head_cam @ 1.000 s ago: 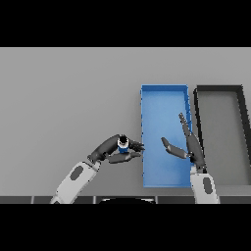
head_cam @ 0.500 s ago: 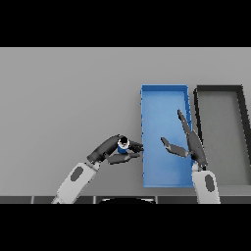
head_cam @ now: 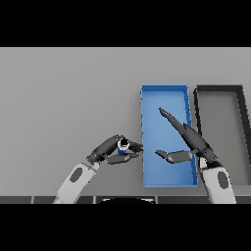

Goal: Pick up the blue pipe and place it into the blue bin.

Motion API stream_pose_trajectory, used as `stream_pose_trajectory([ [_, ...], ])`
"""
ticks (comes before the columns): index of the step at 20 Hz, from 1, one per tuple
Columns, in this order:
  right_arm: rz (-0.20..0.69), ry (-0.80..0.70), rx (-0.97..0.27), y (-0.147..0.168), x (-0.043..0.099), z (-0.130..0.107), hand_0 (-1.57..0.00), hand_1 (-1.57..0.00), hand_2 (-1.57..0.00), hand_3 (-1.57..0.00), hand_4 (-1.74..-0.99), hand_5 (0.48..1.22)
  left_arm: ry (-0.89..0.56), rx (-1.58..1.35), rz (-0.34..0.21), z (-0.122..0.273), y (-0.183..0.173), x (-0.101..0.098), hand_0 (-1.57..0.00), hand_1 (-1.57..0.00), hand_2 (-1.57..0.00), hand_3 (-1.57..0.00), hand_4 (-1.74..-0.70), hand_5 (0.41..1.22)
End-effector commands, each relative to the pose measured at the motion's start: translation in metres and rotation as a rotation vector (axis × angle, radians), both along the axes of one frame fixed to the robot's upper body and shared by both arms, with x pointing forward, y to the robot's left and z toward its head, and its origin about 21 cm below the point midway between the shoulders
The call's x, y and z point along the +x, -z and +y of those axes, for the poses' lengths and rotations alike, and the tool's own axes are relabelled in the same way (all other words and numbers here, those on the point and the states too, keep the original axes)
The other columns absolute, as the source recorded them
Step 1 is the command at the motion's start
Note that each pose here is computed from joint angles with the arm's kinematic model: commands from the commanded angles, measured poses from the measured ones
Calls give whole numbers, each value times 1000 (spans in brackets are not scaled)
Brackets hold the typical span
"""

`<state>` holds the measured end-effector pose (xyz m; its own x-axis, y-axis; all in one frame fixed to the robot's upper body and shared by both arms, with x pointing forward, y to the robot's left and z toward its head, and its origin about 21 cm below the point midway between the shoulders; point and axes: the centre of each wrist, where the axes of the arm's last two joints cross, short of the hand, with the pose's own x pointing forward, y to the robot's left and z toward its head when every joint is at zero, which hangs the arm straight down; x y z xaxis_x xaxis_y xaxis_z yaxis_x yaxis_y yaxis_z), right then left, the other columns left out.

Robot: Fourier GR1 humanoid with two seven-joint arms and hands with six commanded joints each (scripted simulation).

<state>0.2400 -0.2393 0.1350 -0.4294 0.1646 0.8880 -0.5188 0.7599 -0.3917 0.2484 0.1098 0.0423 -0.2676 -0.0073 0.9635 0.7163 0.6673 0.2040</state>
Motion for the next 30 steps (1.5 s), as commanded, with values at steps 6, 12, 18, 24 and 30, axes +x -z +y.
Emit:
stream_pose_trajectory([
  [6, -24, -188, -102, -29, -1, 34, 1, 0, 0, 1, -1249, 524, 15, 26, -6, -7, -4, 3, -1571, -1571, -1571, -1571, -1474, 1221],
  [12, 37, -324, -153, -40, 8, 66, 1, 1, 1, 1, -1214, 520, 14, 37, 7, -7, -3, 3, -1571, -1571, -1571, -1571, -1475, 1221],
  [18, 70, -425, -208, -39, 24, 101, 1, 1, 1, 1, -1200, 514, 57, 5, 31, -5, -3, 6, -1571, -1571, -1571, -1571, -1468, 1221],
  [24, 88, -490, -232, -41, 35, 128, -398, -437, -428, -307, -1303, 520, 53, 12, 50, -2, -1, 6, -1571, -1571, -1541, -1304, -1560, 1221],
  [30, 98, -535, -144, -37, 36, 137, -1263, -1270, -1271, -1139, -1495, 781, 53, -12, 43, -5, -1, 8, -1571, -1571, -1557, -1307, -1694, 1221],
])
